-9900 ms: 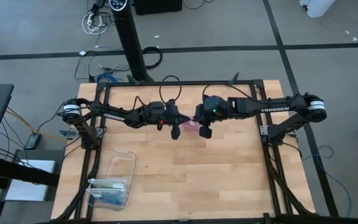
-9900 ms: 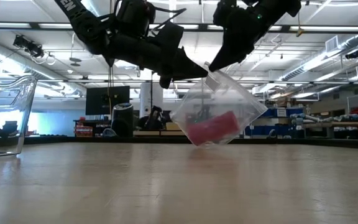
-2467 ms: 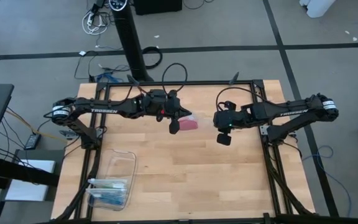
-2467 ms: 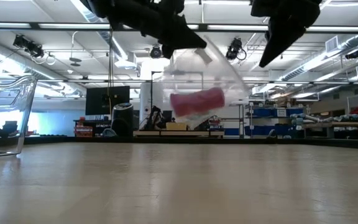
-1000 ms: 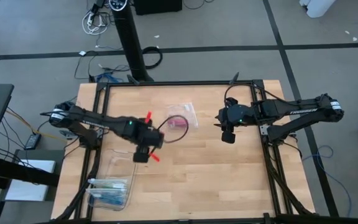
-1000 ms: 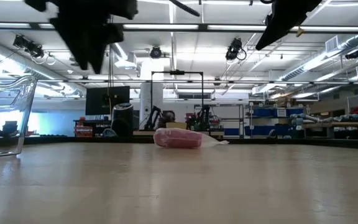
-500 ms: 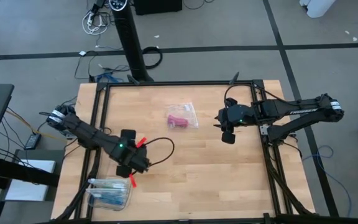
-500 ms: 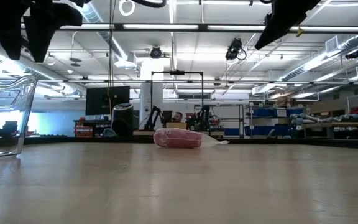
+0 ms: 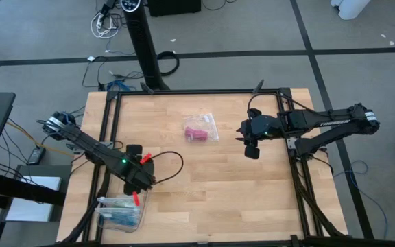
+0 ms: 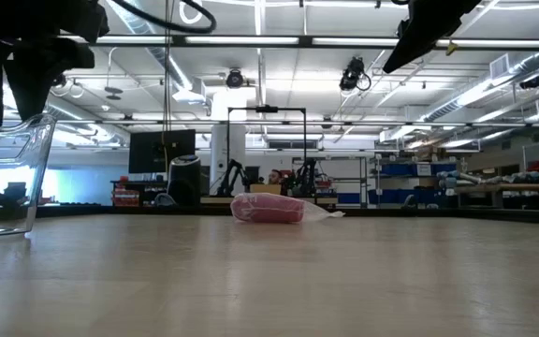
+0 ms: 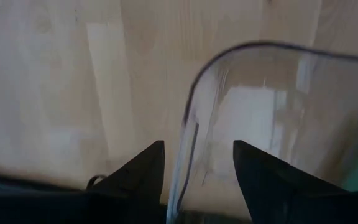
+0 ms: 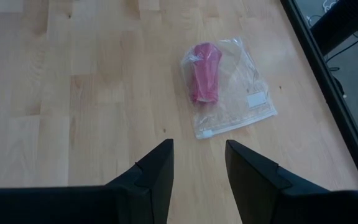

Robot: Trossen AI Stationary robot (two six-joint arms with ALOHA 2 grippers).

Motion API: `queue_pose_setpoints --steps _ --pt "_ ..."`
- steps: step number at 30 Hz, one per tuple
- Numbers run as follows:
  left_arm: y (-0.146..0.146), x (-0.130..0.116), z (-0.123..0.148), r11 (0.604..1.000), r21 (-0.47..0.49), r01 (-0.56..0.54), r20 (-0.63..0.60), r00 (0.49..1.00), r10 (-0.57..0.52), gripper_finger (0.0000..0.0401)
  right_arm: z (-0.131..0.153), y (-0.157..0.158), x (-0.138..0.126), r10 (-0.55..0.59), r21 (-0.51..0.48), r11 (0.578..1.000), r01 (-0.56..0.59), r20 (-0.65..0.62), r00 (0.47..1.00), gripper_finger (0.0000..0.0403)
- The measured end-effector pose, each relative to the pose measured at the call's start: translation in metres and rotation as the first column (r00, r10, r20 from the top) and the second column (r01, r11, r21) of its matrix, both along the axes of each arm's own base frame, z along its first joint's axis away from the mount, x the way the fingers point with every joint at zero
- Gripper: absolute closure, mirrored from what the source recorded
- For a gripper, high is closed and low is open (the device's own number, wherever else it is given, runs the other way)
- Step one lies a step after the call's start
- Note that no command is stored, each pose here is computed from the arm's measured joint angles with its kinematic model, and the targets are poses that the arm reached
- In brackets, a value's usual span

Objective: Roll bandage
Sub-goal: Move the transparent bin to the bottom center of the table

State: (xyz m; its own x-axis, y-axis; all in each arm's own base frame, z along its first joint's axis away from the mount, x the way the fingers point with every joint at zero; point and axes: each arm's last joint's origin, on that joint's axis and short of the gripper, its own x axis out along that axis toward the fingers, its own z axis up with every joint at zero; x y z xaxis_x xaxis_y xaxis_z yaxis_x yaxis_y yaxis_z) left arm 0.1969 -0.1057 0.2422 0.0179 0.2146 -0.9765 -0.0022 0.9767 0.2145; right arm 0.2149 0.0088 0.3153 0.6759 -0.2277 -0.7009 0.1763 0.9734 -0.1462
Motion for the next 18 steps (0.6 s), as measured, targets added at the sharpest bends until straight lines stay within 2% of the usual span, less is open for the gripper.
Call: queue_pose_setpoints --steps 4,7,11,18 --pt "0.004 -0.002 -0.007 0.999 -0.042 -0.017 0.071 0.997 0.020 0.0209 0.000 0.000 0.000 -0.005 0.005 1.000 0.005 0.003 1.000 0.0261" --pt "0.006 -0.005 -0.022 0.998 -0.056 -0.006 0.045 0.999 0.009 0.0226 0.000 0.000 0.000 -0.006 0.006 1.000 0.006 0.004 1.000 0.0263" --pt "0.005 -0.006 -0.037 0.996 -0.090 0.002 0.046 0.999 0.003 0.0260 0.000 0.000 0.000 -0.006 0.006 1.000 0.006 0.005 1.000 0.0264" --pt "0.003 0.008 -0.036 0.990 -0.094 0.107 0.187 0.978 -0.088 0.0335 0.000 0.000 0.000 -0.007 0.006 1.000 0.007 0.007 1.000 0.0265"
